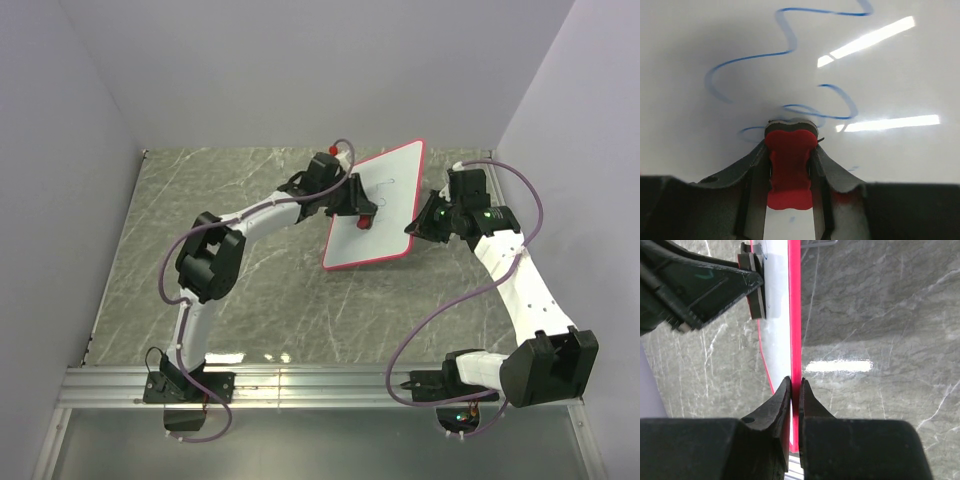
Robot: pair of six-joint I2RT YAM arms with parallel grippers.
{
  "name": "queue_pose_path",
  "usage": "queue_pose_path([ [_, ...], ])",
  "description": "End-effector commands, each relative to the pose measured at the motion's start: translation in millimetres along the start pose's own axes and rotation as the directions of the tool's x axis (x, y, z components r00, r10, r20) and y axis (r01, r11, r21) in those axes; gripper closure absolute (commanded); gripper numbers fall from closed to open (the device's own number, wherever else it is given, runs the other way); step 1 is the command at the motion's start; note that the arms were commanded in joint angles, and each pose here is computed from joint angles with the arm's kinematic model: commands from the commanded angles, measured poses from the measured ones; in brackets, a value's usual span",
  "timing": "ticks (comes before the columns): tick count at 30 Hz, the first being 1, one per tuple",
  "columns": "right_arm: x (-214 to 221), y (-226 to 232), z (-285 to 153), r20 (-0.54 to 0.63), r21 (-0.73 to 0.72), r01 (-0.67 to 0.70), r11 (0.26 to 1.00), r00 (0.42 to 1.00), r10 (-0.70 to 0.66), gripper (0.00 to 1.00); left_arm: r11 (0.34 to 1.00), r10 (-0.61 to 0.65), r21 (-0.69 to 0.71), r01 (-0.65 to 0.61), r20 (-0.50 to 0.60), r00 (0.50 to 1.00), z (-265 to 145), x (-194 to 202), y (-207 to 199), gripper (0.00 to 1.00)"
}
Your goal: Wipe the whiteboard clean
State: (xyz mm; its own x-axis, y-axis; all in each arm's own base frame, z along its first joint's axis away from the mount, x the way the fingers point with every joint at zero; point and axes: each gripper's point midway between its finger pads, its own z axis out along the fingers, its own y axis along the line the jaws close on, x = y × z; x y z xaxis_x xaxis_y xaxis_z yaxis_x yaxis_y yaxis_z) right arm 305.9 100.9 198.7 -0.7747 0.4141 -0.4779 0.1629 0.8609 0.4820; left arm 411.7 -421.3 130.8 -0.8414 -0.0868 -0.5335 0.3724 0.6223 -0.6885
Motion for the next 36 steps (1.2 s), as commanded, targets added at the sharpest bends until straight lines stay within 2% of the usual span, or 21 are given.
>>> queue_pose_path([
  [1, -10.7, 4.8, -5.2, 0.031, 0.003, 0.01, 1.0, 0.999, -0.01, 1.0, 0.99, 0.071, 0.133, -0.054, -0.121, 0.99, 13.2, 45.5, -65.5, 1.0],
  [5, -10.1, 5.0, -2.0, 0.025, 0.0, 0.005, 1.0, 1.0, -0.005, 1.0, 0.99, 0.064, 0.131, -0.048, -0.122, 0.99, 12.5, 43.8, -70.7, 1.0],
  [9, -7.9, 5.0, -2.1, 0.024, -0.005, 0.003, 1.0, 1.0, -0.003, 1.0, 0.991, 0.068, 0.124, -0.05, -0.143, 0.987, 16.4, 45.6, -64.0, 0.93],
  [11, -7.5, 4.5, -3.4, 0.026, -0.005, 0.002, 1.0, 1.0, -0.002, 1.0, 0.991, 0.071, 0.123, -0.052, -0.157, 0.985, 17.2, 48.3, -62.6, 0.99],
  [13, -6.5, 3.8, -4.7, 0.028, -0.004, 0.004, 1.0, 1.0, -0.004, 1.0, 0.993, 0.077, 0.104, -0.062, -0.15, 0.986, 9.8, 46.3, -62.0, 1.0],
  [14, -7.2, 4.5, -5.9, 0.033, -0.007, 0.006, 1.0, 0.999, -0.005, 1.0, 0.995, 0.091, 0.046, -0.086, -0.121, 0.988, 6.8, 38.9, -51.2, 1.0],
  [16, -7.5, 4.7, -7.5, 0.035, -0.007, 0.009, 1.0, 0.999, -0.009, 1.0, 0.995, 0.078, -0.057, -0.086, -0.138, 0.987, -12.9, 41.0, -28.2, 1.0],
  [17, -8.1, 5.4, -9.4, 0.041, -0.008, 0.013, 1.0, 0.999, -0.012, 1.0, 0.986, 0.082, -0.135, -0.098, -0.115, 0.99, -22.8, 31.7, -5.0, 1.0],
  [18, -9.5, 5.2, -10.1, 0.047, -0.007, 0.016, 1.0, 0.999, -0.015, 1.0, 0.974, 0.058, -0.206, -0.089, -0.148, 0.987, -33.7, 44.6, 19.5, 1.0],
  [21, -9.1, 3.9, -11.0, 0.055, -0.003, 0.022, 1.0, 0.998, -0.022, 1.0, 0.933, 0.08, -0.338, -0.12, -0.129, 0.988, -71.3, 38.2, 54.8, 1.0],
  [25, -9.8, 4.2, -9.4, 0.07, -0.013, 0.014, 1.0, 0.997, -0.013, 1.0, 0.888, 0.046, -0.447, -0.11, -0.151, 0.987, -116.3, 61.5, 94.4, 1.0],
  [32, -16.2, 10.5, -11.8, 0.103, -0.043, 0.007, 0.999, 0.995, -0.003, 1.0, 0.807, -0.041, -0.59, -0.016, -0.083, 0.996, -168.5, 70.4, 139.6, 0.99],
  [36, -18.6, 9.6, -14.2, 0.12, -0.041, 0.019, 0.999, 0.993, -0.014, 1.0, 0.795, -0.048, -0.607, -0.019, -0.093, 0.995, -177.4, 80.5, 151.1, 0.75],
])
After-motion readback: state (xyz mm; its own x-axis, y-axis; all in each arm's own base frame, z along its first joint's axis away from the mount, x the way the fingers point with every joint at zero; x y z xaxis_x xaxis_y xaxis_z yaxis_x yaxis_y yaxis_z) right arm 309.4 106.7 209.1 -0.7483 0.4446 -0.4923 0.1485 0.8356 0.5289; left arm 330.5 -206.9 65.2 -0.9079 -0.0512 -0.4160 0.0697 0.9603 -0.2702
